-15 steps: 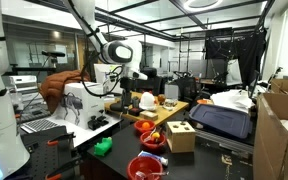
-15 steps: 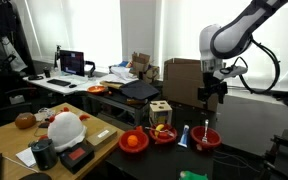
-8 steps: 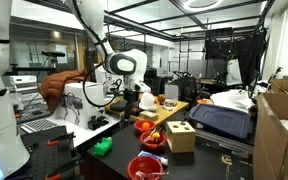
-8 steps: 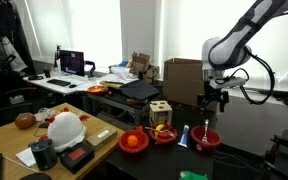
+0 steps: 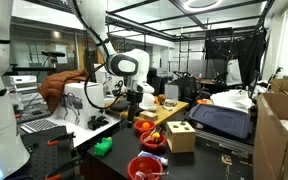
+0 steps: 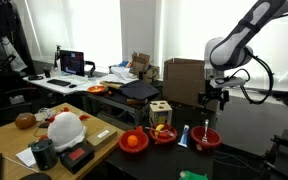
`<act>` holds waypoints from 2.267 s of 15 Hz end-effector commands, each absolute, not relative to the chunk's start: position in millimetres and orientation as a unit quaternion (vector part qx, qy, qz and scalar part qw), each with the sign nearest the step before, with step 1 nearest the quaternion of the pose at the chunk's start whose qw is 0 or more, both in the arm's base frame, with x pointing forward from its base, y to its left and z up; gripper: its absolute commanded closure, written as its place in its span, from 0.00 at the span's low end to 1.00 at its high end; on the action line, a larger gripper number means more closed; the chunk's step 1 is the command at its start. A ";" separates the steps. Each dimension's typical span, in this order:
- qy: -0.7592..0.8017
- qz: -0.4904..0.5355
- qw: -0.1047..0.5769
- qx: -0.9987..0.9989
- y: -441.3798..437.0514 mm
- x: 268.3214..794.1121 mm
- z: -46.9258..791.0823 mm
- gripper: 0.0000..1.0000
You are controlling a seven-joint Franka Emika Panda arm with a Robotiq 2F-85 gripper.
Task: Remove the spoon from the bowl
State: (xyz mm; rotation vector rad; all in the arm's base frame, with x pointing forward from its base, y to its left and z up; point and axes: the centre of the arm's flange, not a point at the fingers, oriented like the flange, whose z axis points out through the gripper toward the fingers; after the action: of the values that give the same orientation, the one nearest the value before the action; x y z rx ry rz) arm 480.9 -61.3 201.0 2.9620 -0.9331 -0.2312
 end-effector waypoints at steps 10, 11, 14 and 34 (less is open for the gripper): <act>-0.319 -0.061 0.022 0.946 -121.0 554.1 170.7 0.00; -0.312 -0.060 0.024 0.948 -120.3 565.4 166.3 0.00; -0.304 -0.066 0.021 0.950 -124.9 589.0 145.9 0.00; -0.463 -0.131 -0.018 0.877 -191.3 533.7 45.0 0.00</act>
State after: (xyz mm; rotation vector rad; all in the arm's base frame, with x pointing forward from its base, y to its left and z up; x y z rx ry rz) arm 549.1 -185.2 34.6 2.8081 -1.3908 -0.4275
